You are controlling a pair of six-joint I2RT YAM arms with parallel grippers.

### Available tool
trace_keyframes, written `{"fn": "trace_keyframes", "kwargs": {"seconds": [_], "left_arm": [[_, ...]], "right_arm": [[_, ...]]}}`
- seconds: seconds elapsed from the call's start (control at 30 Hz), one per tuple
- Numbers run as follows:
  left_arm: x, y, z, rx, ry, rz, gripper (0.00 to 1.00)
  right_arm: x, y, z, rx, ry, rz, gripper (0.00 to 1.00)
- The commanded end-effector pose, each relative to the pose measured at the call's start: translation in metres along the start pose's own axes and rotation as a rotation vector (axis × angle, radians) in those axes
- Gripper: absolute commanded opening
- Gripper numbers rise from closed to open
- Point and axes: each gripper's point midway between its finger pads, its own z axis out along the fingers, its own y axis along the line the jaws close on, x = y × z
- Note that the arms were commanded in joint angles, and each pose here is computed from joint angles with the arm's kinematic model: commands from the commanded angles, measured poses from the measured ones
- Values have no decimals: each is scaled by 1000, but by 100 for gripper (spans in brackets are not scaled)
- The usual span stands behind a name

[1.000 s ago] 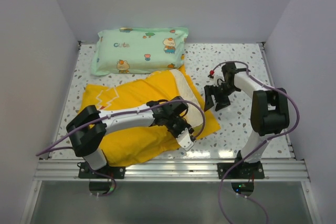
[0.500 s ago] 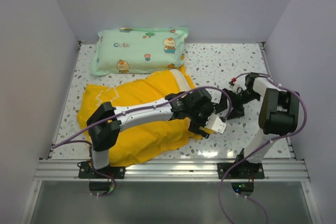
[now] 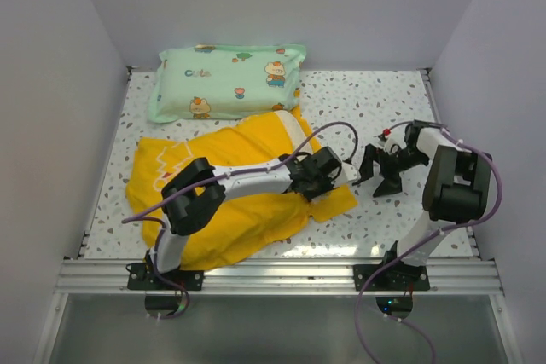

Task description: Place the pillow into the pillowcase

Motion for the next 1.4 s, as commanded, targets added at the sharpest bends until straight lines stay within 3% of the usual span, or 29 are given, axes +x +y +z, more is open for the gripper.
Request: {"fn": "trace_keyframes", "kwargs": {"seconds": [0.0,0.03,0.07,0.1,0.13,0.3,0.4,0.57,0.7,0.8,0.93,0.97,1.0,1.1,1.17,1.2,1.27,1.37], "left_arm": [[-14,32,-17,118,-113,-208,0],[-34,37,-36,177,-214,-210,0],[-29,50,-41,223,-254,-255,0],[-41,37,-55,379,-341,-257,0],[-50,42,-67,431,-407,-263,0],[-48,47,-82,626,-476,-290,0],[-46,55,-88,665,-522,-331,0],[-54,69,-94,649,-589,-364,0],[-59,74,-96,645,-613,-373,0],[-63,76,-100,639,-649,-365,0],[-60,71,-103,653,-652,-372,0],[-58,71,-103,654,-647,-373,0],[-55,69,-102,652,-628,-383,0],[-45,76,-95,581,-570,-368,0],[-26,73,-85,532,-481,-314,0],[-3,71,-76,488,-370,-321,0],[21,72,-62,357,-257,-183,0],[66,50,-53,292,-64,-23,0]], "right_arm": [[-1,-6,3,71,67,-82,98],[5,-10,10,66,126,-101,98],[6,-8,15,58,147,-125,99],[3,-5,18,37,149,-164,99],[2,-7,24,44,158,-182,99],[-14,11,50,83,115,-312,98],[-17,24,73,37,123,-293,99],[-11,58,106,-220,213,-128,99],[-15,63,127,-245,215,12,99],[-19,69,135,-249,195,7,97],[-39,63,138,-97,63,-92,45],[-45,67,131,-81,18,-129,12],[-49,67,128,-62,-3,-152,0],[-64,66,104,46,-105,-233,0],[-80,60,78,146,-220,-289,0],[-83,57,67,184,-249,-326,0],[-94,54,41,264,-326,-364,0],[-112,48,7,344,-431,-376,0]]}}
